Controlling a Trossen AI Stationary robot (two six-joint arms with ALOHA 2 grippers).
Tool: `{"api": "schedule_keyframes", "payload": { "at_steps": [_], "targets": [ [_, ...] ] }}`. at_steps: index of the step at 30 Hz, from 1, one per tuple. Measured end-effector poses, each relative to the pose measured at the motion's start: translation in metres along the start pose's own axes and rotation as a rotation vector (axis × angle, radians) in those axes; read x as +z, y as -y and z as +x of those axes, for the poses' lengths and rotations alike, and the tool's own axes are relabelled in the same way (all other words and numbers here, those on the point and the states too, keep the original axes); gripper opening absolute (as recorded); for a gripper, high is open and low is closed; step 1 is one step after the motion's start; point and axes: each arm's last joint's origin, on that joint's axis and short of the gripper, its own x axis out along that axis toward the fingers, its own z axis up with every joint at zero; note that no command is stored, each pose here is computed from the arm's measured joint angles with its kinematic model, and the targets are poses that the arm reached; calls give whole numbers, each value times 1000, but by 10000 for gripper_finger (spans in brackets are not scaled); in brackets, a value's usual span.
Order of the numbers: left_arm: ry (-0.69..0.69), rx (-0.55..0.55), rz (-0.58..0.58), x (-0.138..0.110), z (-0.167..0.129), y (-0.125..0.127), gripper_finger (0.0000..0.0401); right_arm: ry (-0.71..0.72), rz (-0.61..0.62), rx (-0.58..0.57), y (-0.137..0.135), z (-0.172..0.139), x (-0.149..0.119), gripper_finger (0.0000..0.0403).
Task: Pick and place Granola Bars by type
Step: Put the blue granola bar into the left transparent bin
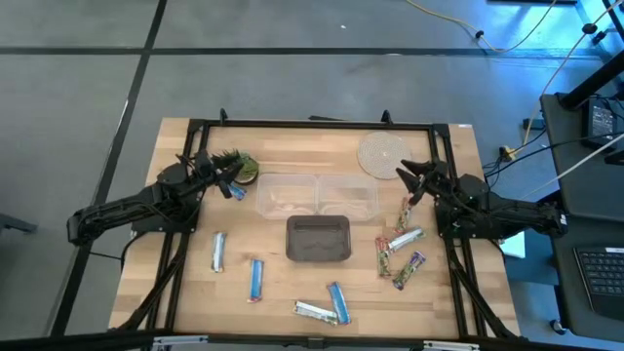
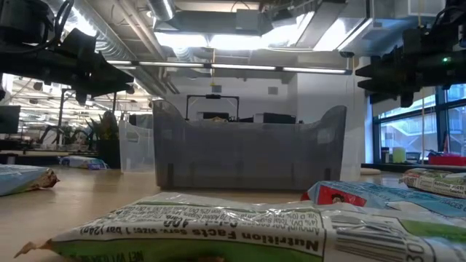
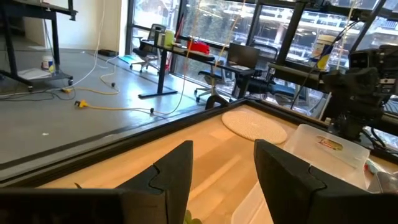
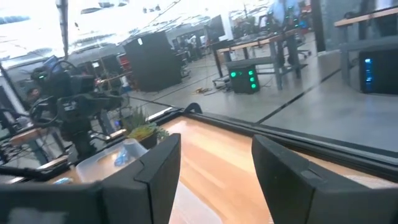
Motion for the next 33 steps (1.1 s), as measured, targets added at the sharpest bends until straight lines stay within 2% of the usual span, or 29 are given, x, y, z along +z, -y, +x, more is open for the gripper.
{"api": "schedule_keyframes", "payload": {
  "at_steps": [10,33],
  "targets": [
    [-2,-9,-11,0,0,0,164,20,-1,-64,2,0,1,200],
    [-9,-36,-34,0,0,1,164,20,0,-62,2,0,1,200]
  ]
}}
